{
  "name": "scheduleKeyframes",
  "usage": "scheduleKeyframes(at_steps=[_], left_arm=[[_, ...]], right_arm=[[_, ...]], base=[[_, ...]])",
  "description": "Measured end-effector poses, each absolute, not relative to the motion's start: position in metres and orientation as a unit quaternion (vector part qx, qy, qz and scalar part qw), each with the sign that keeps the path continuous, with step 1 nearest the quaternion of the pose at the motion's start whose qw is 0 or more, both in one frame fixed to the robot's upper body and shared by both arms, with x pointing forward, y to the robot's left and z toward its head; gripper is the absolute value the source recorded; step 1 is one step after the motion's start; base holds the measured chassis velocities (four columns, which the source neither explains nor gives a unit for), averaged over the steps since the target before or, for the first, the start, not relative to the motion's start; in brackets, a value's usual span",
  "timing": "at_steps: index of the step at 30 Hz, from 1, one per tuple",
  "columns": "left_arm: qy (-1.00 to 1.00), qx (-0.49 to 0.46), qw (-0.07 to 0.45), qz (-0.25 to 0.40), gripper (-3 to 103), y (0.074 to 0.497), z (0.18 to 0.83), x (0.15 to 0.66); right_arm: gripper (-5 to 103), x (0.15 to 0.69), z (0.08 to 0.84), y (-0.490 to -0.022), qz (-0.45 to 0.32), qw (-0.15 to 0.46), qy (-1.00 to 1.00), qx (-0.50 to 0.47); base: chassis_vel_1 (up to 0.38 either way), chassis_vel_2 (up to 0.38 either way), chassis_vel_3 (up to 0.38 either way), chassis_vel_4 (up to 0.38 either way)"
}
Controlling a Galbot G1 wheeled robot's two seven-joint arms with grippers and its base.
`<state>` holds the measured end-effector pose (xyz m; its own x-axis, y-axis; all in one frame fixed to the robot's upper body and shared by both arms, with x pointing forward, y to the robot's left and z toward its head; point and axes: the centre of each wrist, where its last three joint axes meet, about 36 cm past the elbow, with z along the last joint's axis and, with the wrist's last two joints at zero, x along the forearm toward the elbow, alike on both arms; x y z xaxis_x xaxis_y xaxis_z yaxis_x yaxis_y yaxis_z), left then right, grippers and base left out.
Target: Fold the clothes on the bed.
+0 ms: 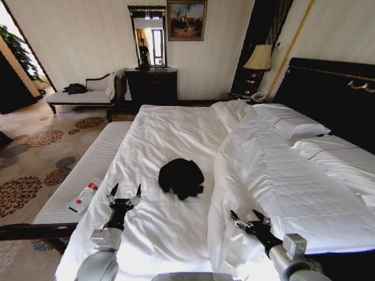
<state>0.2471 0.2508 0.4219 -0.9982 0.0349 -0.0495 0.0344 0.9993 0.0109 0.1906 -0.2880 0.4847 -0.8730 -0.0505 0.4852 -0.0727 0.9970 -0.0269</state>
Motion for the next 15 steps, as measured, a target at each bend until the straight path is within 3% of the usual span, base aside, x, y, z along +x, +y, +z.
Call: scheduleKeyframes(at_steps=[1,4,9,13,15], left_arm=[[1.000,0.017,0.025,0.005,100,0.2508,0.4219,0.2471],[1.000,0.017,0.021,0.004,100,0.2491,0.4201,0.2455],[1.000,0.016,0.020,0.003,100,0.2485,0.4195,0.2447],[1.000,0.014,0.018,0.003,100,0.2489,0.4180,0.2447],[1.000,0.014,0.018,0.003,100,0.2489,0.4181,0.2448]], right_arm=[[93,0.1906,0.4847,-0.2880,0.022,0.250,-0.967,0.032],[77,0.1921,0.4845,-0.2890,0.029,0.249,-0.967,0.035],[65,0.1922,0.4832,-0.2882,0.029,0.250,-0.967,0.036],[44,0.1909,0.4767,-0.2836,0.017,0.258,-0.965,0.039],[38,0.1905,0.4755,-0.2827,0.016,0.259,-0.965,0.039]], base=[[0.000,0.000,0.000,0.000],[0.000,0.000,0.000,0.000],[0.000,0.000,0.000,0.000],[0.000,0.000,0.000,0.000],[0.000,0.000,0.000,0.000]])
